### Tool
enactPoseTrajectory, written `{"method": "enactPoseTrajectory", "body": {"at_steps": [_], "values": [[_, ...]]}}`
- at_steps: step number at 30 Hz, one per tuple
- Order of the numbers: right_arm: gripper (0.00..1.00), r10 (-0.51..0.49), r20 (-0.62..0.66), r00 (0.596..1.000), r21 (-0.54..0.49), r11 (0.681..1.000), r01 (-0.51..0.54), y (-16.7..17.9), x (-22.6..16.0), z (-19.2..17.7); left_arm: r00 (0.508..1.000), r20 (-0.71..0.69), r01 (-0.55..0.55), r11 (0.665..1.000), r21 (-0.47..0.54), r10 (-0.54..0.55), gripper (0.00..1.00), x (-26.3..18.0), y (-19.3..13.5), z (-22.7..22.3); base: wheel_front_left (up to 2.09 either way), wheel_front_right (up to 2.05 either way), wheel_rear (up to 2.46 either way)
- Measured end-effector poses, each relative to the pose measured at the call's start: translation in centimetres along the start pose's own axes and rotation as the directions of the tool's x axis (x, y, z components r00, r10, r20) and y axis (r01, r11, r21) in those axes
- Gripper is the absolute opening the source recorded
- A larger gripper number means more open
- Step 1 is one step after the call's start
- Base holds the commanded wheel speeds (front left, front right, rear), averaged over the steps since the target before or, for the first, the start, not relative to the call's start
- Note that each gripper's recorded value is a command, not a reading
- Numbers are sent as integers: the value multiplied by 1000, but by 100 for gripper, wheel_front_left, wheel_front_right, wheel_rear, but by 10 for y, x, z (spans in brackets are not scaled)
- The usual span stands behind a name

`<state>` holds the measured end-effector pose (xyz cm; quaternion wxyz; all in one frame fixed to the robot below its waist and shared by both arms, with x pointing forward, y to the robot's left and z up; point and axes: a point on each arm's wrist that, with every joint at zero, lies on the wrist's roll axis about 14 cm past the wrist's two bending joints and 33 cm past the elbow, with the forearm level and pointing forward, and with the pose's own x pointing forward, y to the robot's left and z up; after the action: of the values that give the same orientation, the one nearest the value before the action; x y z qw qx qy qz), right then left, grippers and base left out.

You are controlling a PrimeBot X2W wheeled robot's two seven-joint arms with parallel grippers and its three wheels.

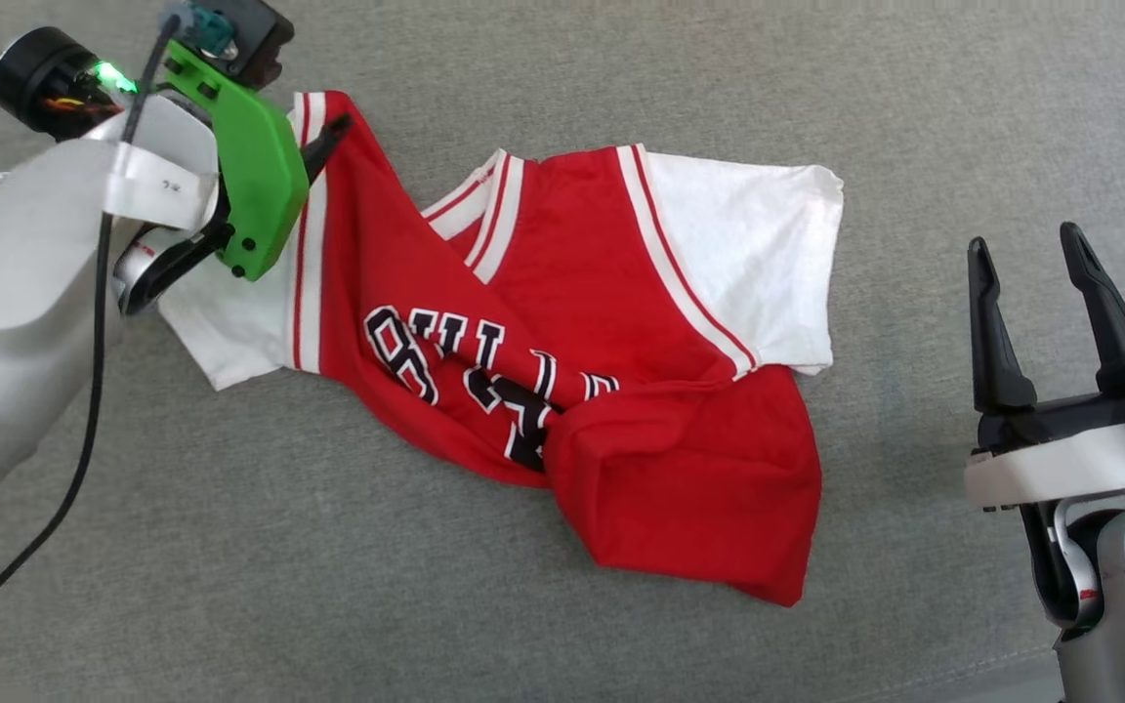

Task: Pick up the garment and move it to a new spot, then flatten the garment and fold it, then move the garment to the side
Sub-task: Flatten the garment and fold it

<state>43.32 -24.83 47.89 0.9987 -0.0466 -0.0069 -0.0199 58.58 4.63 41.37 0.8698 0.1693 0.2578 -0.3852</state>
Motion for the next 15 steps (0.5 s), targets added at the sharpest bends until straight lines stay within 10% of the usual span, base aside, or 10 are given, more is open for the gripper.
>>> {"method": "enactPoseTrajectory", "body": {"at_steps": [15], "values": [[100, 87, 62, 994, 38, 995, -90, 32, 8, 18, 972, -225, -113, 978, -177, 72, 100, -87, 46, -6, 0, 0, 0]]}}
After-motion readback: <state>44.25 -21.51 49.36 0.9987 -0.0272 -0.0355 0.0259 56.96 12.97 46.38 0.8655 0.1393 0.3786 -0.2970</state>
